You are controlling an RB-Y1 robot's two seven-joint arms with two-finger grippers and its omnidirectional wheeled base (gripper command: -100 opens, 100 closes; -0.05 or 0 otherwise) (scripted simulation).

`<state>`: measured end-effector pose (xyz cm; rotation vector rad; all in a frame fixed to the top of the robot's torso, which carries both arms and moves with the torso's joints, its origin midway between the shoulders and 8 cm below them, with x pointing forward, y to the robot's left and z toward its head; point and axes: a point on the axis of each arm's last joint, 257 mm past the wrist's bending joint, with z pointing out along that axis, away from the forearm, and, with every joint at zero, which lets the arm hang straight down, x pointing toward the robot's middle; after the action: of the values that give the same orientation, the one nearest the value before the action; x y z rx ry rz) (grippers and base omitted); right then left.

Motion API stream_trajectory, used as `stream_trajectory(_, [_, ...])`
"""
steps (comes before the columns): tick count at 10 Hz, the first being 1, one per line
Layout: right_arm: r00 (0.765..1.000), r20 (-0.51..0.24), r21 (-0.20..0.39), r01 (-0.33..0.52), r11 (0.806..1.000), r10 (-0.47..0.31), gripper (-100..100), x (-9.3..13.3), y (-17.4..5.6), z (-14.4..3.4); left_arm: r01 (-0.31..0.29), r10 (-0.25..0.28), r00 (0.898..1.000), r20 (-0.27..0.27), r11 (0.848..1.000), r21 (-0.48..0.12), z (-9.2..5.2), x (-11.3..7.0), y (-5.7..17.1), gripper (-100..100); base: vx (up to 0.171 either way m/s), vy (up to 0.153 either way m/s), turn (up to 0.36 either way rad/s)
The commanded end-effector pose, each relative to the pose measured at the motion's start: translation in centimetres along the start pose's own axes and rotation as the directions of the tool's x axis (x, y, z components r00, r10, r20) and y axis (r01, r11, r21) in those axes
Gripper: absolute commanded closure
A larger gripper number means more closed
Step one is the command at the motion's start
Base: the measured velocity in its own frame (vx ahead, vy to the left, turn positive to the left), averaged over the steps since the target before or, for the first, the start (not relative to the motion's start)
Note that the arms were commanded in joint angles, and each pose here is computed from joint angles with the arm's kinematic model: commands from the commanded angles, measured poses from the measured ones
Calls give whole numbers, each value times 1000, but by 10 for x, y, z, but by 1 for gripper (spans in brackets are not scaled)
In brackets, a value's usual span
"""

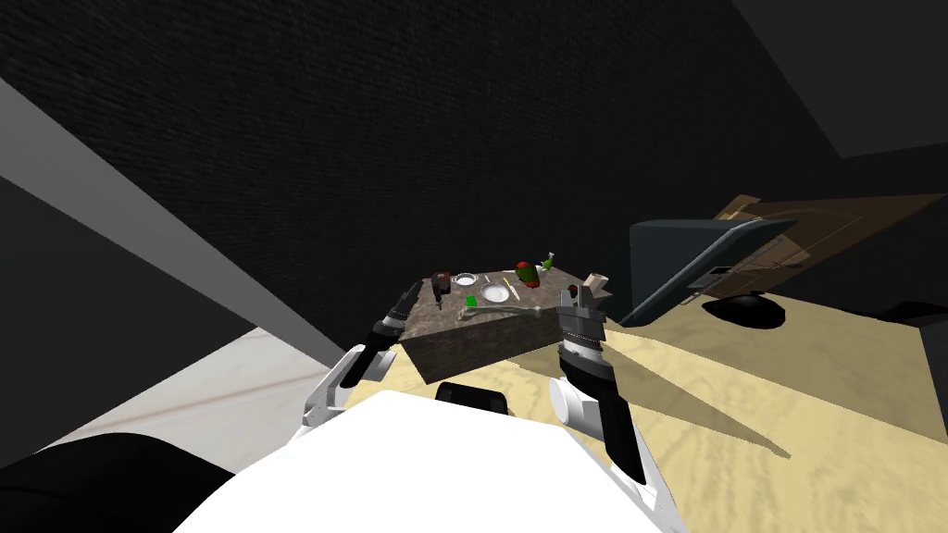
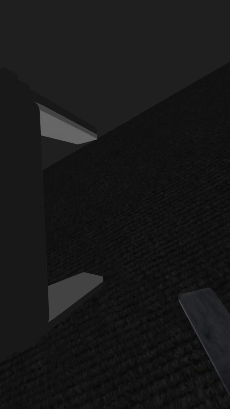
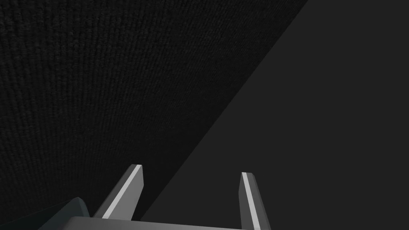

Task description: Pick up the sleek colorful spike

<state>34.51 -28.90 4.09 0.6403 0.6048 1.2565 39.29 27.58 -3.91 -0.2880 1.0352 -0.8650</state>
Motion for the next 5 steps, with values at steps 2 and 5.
stream_trajectory(2, [1000, 0, 0, 0, 1000, 0, 0, 0, 0, 0, -110, 107, 992, -73, 994, -25, -7, 9, 25, -100, 11, 57, -127])
stream_trajectory(5, [1000, 0, 0, 0, 1000, 0, 0, 0, 0, 0, -224, 216, 964, -153, 974, -36, -13, 17, 52, -100, -12, 42, -129])
